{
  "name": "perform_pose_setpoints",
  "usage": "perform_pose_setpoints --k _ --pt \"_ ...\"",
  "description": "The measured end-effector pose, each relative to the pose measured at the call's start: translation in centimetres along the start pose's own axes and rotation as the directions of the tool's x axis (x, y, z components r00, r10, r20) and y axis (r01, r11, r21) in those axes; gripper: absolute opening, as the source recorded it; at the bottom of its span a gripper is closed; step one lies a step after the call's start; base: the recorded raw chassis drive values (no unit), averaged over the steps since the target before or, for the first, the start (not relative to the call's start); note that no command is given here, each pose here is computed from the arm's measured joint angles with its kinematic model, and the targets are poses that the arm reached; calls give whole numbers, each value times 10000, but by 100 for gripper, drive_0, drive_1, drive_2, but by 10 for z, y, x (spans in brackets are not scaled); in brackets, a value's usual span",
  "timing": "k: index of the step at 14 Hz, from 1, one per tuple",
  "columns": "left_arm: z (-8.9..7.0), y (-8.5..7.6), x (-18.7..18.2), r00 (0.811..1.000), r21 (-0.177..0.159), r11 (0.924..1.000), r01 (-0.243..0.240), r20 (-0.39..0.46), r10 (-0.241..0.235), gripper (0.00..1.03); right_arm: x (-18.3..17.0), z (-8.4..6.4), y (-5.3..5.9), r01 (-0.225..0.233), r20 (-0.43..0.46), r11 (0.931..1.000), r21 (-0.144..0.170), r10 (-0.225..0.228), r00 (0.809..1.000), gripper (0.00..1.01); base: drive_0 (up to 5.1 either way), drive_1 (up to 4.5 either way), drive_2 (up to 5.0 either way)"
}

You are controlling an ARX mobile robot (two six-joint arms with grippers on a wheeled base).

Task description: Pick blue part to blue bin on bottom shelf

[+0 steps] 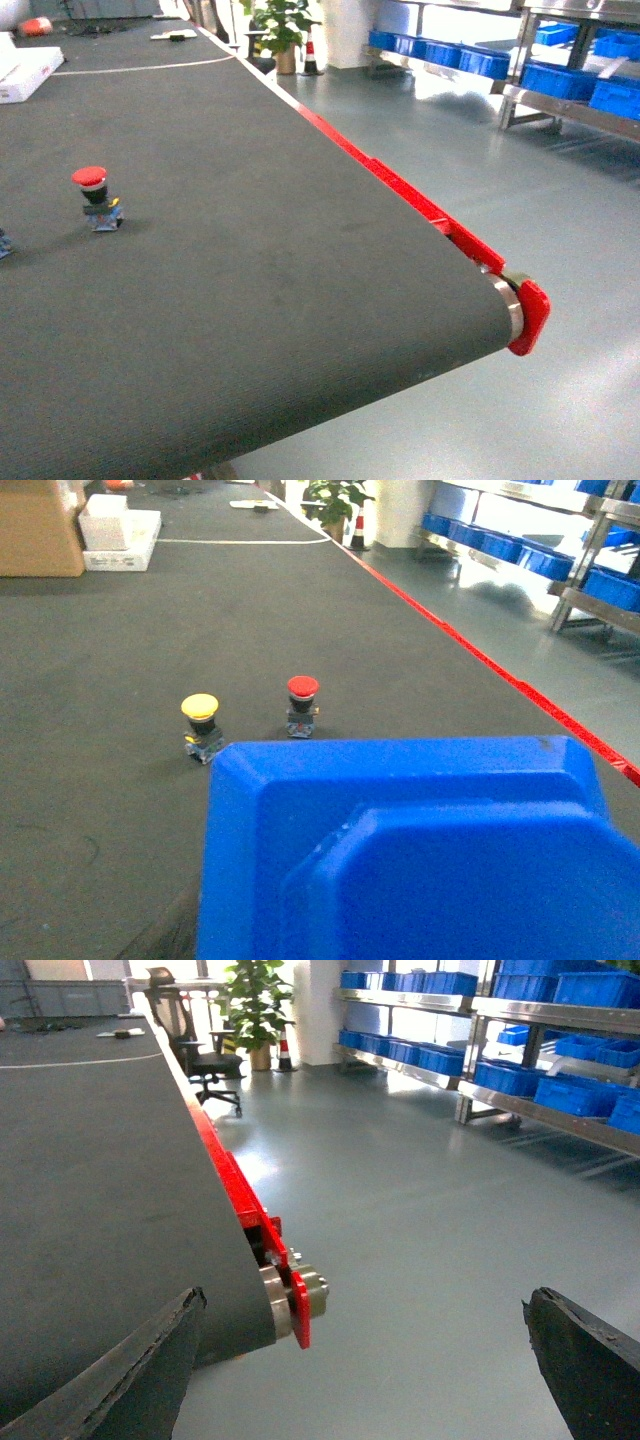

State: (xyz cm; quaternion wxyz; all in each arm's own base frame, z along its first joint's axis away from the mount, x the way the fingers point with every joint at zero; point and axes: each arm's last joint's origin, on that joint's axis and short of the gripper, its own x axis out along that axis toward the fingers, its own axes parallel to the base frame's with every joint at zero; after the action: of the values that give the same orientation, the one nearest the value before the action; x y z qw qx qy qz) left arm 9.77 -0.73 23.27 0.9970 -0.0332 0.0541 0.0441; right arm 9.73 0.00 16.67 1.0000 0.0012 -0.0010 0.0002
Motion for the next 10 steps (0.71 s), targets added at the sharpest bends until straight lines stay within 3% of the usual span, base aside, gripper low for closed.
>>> perform_pose_setpoints --k 10 --pt "0 0 0 10000 -30 10000 0 -4 0 44 0 0 0 0 0 10000 0 0 10000 98 -126 -126 -126"
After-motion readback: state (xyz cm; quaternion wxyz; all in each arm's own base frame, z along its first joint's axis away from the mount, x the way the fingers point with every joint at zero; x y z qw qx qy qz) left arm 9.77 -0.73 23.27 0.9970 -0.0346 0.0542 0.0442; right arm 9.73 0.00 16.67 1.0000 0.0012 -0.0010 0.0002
